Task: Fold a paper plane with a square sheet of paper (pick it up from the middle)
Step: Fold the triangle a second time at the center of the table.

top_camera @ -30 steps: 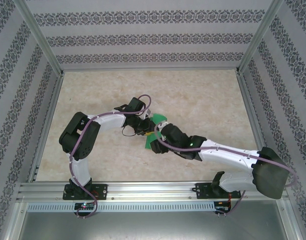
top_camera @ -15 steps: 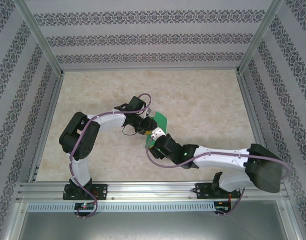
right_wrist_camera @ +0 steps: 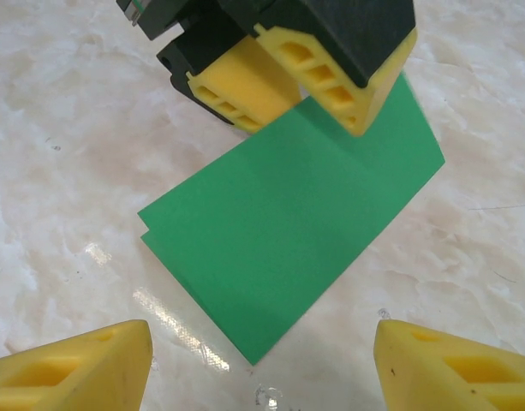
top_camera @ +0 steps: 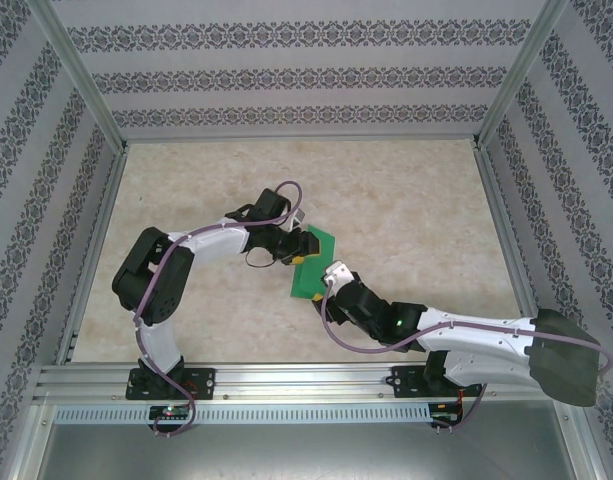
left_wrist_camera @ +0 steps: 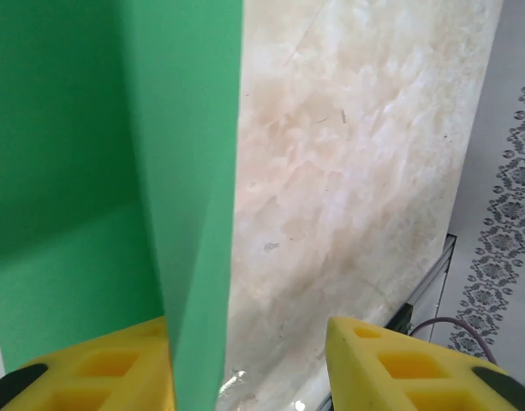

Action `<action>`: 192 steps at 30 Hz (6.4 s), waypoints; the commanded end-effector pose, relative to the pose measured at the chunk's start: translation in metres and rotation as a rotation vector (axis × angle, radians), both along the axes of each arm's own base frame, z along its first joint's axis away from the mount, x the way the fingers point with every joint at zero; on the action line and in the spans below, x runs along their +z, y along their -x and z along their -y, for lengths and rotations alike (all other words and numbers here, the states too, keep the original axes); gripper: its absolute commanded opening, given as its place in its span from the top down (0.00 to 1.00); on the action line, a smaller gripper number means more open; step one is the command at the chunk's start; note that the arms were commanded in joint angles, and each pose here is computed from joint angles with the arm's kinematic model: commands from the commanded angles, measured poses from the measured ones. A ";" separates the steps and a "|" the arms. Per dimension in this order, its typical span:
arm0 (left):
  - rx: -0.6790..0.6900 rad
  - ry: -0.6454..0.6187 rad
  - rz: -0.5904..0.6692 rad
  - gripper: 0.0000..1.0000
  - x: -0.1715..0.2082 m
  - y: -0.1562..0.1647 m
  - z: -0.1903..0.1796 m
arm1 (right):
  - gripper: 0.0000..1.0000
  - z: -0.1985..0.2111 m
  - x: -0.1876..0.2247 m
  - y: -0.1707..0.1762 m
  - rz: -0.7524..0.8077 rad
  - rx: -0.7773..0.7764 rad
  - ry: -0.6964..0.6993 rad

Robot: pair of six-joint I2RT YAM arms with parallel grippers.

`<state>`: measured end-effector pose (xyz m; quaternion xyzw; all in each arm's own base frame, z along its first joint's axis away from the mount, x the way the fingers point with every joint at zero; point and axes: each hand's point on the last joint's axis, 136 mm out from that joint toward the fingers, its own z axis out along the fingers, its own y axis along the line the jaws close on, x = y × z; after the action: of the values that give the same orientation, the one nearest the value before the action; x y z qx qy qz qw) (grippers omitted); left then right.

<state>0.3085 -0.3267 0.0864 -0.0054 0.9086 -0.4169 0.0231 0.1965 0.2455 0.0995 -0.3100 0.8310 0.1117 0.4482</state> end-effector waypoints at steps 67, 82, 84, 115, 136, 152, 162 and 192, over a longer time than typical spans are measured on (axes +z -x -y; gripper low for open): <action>0.373 -0.444 0.244 0.49 0.042 0.015 -0.131 | 1.00 -0.070 0.057 -0.024 -0.328 -0.167 -0.208; 0.259 -0.324 0.149 0.68 0.020 0.039 -0.107 | 1.00 -0.088 0.032 -0.011 -0.472 -0.153 -0.280; 0.237 -0.301 0.111 0.75 0.011 0.046 -0.102 | 1.00 -0.091 0.025 -0.010 -0.491 -0.162 -0.292; 0.224 -0.414 -0.061 0.91 -0.076 0.089 -0.102 | 1.00 -0.099 -0.041 -0.008 -0.747 -0.073 -0.329; 0.191 -0.487 -0.048 0.91 -0.084 0.082 -0.106 | 1.00 -0.073 -0.050 -0.036 -0.904 0.118 -0.324; 0.180 -0.525 -0.046 0.91 -0.087 0.083 -0.111 | 0.99 -0.062 -0.061 -0.060 -0.879 0.216 -0.161; 0.175 -0.530 -0.044 0.91 -0.086 0.083 -0.111 | 0.98 -0.062 -0.065 -0.073 -0.782 0.284 -0.085; 0.175 -0.523 -0.036 0.90 -0.080 0.081 -0.110 | 0.98 -0.057 -0.066 -0.083 -0.700 0.296 -0.074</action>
<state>0.2360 -0.2282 0.0153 -0.0958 0.9725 -0.2055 0.0527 0.2705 0.3036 0.0200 -0.3582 0.8782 0.3011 0.0993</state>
